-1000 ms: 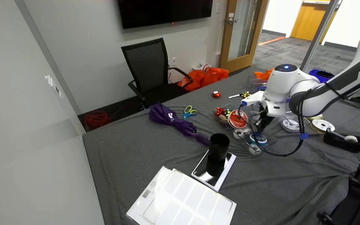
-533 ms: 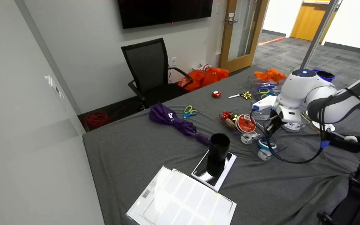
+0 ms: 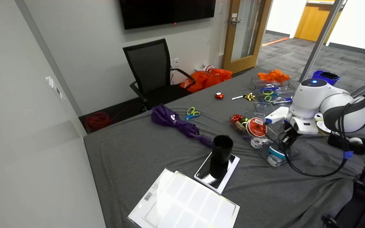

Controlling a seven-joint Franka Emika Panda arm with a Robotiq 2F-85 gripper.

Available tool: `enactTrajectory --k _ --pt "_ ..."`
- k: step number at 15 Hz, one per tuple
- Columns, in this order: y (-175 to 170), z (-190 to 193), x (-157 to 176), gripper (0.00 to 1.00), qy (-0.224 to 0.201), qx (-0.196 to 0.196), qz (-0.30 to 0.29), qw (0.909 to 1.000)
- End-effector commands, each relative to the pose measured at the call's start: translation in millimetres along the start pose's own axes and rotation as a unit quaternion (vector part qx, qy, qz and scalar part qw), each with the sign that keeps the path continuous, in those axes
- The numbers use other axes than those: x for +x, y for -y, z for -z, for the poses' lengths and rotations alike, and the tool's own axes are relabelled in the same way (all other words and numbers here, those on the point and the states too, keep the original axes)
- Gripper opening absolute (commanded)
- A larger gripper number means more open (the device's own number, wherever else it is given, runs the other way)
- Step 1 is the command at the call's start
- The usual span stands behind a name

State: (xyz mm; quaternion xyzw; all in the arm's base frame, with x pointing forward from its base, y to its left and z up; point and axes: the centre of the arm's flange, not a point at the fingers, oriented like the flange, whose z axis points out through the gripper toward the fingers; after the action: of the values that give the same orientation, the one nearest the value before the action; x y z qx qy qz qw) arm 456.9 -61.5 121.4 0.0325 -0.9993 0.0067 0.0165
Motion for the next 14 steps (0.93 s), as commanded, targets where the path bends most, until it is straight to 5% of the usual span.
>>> enactTrajectory --k 1,4,14 --pt "-4 -2 22 0.79 -0.03 0.002 0.016 0.9994" --pt "-12 1 32 0.99 -0.03 -0.001 0.033 0.999" --pt "-37 22 57 1.0 -0.012 -0.017 0.055 0.9983"
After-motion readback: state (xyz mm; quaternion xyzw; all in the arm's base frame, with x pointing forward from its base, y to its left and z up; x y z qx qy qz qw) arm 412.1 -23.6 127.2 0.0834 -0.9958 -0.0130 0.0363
